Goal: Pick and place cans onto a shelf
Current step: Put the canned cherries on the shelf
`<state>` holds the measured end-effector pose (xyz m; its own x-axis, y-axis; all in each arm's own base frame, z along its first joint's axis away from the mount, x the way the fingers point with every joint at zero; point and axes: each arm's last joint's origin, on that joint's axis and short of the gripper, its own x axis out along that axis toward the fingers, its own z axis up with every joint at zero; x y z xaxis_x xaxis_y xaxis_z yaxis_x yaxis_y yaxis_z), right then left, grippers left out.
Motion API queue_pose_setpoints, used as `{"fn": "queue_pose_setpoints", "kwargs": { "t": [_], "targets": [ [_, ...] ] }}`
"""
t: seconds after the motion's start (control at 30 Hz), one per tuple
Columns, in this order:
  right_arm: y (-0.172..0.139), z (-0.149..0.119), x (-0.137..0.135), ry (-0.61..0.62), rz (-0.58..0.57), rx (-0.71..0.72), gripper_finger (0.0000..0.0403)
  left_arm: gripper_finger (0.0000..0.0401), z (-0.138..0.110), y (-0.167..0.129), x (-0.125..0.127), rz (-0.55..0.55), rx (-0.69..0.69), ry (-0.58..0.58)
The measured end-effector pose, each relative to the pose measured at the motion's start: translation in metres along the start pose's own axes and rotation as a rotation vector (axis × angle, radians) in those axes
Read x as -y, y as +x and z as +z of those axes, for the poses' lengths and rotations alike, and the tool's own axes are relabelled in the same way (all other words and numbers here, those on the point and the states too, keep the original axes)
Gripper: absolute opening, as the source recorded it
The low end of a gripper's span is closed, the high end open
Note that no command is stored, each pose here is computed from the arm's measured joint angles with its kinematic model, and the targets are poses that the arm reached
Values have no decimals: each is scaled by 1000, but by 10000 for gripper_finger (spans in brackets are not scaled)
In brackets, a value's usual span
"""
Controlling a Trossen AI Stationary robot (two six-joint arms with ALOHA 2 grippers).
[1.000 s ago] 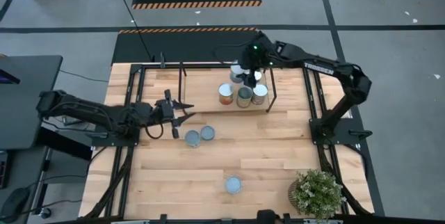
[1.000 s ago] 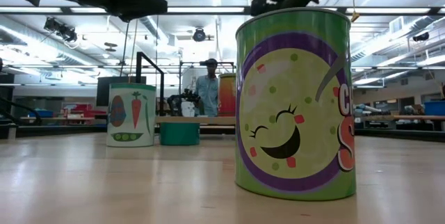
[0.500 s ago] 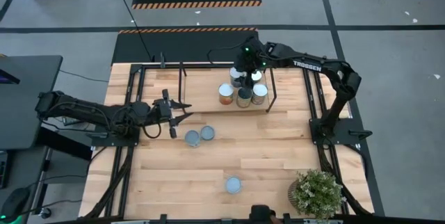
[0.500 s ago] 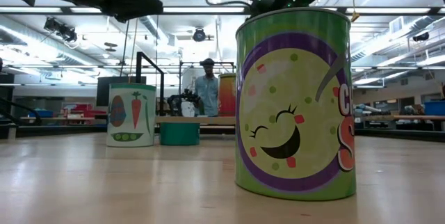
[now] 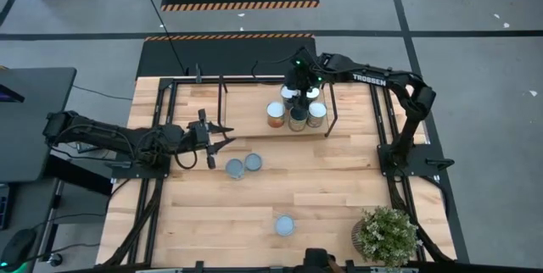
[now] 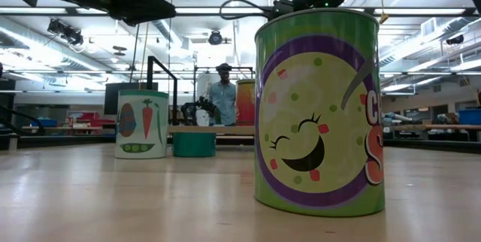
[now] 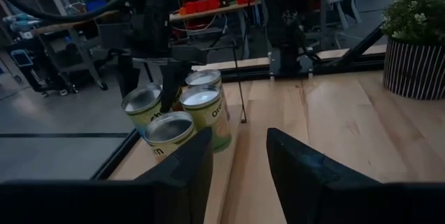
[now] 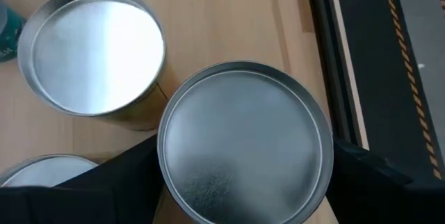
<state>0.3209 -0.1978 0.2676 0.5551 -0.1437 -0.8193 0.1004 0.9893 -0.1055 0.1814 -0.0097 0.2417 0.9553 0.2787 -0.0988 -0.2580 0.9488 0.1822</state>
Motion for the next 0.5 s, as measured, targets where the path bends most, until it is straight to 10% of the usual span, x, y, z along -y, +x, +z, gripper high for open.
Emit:
{"fn": "queue_pose_setpoints", "kwargs": {
  "t": [0.5],
  "targets": [
    [0,-3,-1,8,9,-28,369,142,0,0,0,0,1,-5]
  ]
}}
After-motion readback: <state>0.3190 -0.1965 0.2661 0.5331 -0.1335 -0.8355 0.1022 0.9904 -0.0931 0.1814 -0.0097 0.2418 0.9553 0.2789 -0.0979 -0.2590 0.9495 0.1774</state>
